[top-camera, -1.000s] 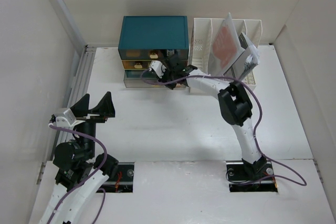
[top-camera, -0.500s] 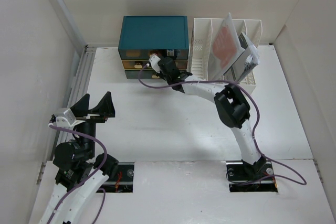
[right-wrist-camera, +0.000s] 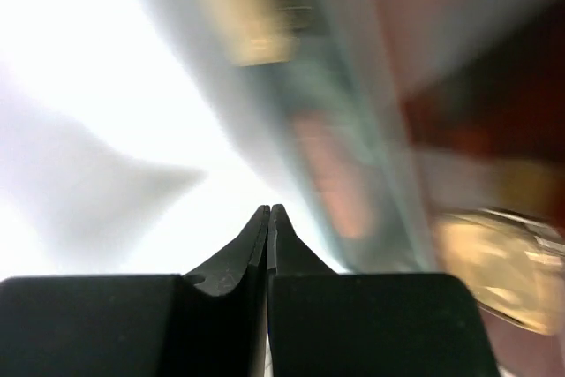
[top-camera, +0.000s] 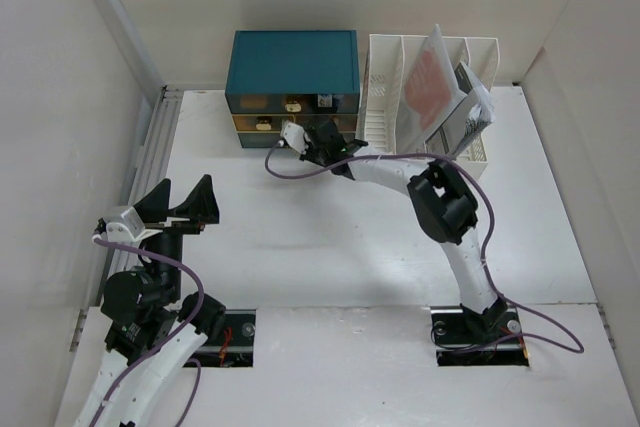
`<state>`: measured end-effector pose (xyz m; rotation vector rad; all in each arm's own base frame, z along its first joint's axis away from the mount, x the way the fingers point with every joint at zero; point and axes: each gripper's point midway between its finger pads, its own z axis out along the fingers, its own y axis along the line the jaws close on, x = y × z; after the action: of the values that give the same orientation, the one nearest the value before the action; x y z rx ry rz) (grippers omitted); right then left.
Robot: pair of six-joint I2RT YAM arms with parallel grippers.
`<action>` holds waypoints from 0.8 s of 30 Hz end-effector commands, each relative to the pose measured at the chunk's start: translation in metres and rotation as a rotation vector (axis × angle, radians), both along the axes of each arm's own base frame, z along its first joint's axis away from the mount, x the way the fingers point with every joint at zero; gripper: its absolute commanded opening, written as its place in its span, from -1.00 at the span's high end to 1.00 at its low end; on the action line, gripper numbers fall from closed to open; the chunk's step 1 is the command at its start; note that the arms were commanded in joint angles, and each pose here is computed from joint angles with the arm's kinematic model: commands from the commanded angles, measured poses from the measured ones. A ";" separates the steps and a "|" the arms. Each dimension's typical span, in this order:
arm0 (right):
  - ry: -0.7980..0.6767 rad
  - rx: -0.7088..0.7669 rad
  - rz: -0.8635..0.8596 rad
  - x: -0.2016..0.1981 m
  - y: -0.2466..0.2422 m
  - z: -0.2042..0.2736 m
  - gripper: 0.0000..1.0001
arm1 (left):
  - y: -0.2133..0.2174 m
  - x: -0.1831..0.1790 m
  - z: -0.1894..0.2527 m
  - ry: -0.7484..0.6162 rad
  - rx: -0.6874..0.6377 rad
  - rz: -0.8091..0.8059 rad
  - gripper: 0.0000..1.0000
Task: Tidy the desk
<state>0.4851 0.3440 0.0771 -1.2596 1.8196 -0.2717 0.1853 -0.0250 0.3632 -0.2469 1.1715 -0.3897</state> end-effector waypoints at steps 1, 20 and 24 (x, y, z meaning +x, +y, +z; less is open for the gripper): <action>0.196 0.066 0.478 -0.070 0.040 0.048 1.00 | 0.000 -0.003 0.011 -0.037 -0.001 -0.007 -0.98; -0.530 0.718 -0.245 -0.105 -0.148 0.344 -1.00 | -0.027 0.016 0.002 0.022 0.072 -0.083 -0.98; -0.576 0.801 -0.390 -0.119 -0.211 0.348 -1.00 | -0.041 0.027 -0.008 0.067 0.112 -0.119 -0.98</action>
<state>0.3670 0.1865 0.4014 -0.5590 1.4420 -0.0391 0.2117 -0.0567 0.3412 -0.1364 1.3028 -0.3912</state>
